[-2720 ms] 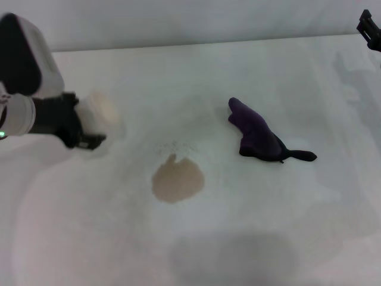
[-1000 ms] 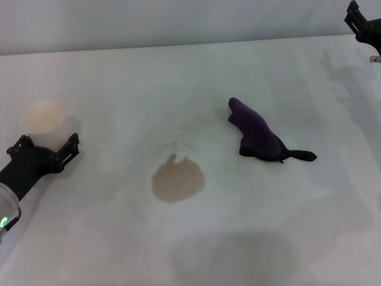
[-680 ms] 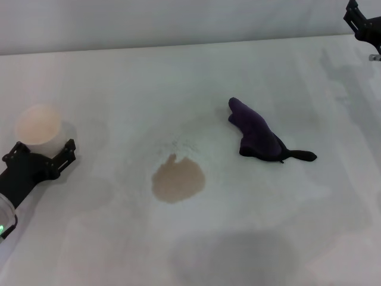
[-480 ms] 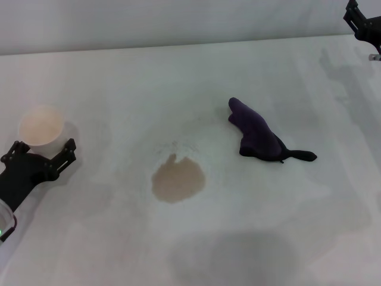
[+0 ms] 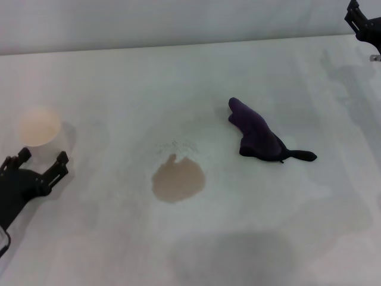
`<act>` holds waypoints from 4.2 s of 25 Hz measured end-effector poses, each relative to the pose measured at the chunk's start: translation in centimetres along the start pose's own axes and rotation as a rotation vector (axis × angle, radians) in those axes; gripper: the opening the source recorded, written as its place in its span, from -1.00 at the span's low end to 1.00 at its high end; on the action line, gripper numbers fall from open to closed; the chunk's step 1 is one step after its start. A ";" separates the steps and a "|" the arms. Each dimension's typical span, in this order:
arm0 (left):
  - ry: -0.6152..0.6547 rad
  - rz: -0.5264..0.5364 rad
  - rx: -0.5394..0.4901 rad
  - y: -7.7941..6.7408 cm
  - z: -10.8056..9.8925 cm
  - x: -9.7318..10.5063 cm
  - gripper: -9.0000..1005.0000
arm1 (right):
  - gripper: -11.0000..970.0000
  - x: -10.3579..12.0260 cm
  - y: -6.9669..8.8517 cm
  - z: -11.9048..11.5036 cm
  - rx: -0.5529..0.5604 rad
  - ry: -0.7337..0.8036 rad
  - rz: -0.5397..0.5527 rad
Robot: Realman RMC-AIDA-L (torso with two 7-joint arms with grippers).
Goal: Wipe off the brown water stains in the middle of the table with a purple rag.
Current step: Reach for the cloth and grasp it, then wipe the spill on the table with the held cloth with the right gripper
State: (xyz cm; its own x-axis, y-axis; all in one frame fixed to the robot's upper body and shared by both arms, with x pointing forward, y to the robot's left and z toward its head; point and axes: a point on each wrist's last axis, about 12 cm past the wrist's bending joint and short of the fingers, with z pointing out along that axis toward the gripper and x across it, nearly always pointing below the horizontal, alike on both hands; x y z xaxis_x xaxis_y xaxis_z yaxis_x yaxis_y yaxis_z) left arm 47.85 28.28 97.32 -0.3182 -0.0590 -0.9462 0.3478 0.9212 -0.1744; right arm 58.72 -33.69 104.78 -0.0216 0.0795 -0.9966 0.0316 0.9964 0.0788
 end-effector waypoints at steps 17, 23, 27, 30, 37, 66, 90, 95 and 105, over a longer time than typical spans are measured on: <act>-0.245 -0.115 0.113 -1.4 -5.2 -0.2 0.77 | 0.77 -3.7 5.2 3.5 -0.504 0.189 -0.063; -0.323 -0.136 0.027 -0.1 -5.4 -1.1 0.77 | 0.76 -7.3 9.6 4.9 -0.747 0.480 -0.348; -0.366 -0.150 -0.035 0.8 -5.5 -1.7 0.77 | 0.76 -8.6 10.6 4.5 -0.762 0.588 -0.442; -0.390 -0.160 -0.080 1.5 -5.7 -1.9 0.77 | 0.75 -9.0 10.7 3.3 -0.712 0.672 -0.565; -0.428 -0.156 -0.169 2.6 -6.2 -2.2 0.77 | 0.75 -8.3 9.0 -0.3 -0.672 0.761 -0.641; -0.473 -0.121 -0.263 3.9 -4.9 -3.6 0.77 | 0.53 -3.2 7.3 0.1 -0.621 0.956 -0.345; -0.485 -0.118 -0.252 3.9 -4.6 -4.0 0.77 | -0.82 -4.7 13.5 -1.5 -1.039 0.891 -0.429; -0.497 -0.114 -0.237 3.8 -3.9 -4.6 0.77 | -0.82 -2.6 18.9 -3.3 -1.184 0.887 -0.613; -0.513 -0.108 -0.216 3.6 -3.0 -5.3 0.77 | -0.83 0.0 22.9 -4.8 -1.234 0.785 -0.799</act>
State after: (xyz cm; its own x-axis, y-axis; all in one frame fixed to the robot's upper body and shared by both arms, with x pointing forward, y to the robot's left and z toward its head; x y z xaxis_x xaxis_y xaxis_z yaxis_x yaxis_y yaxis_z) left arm 48.19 33.09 102.54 0.1460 -0.2874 -0.9466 0.1314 0.9540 -0.2693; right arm 54.62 -10.73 106.74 -0.1182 -0.8137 -0.5691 -0.9812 0.1838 -0.0590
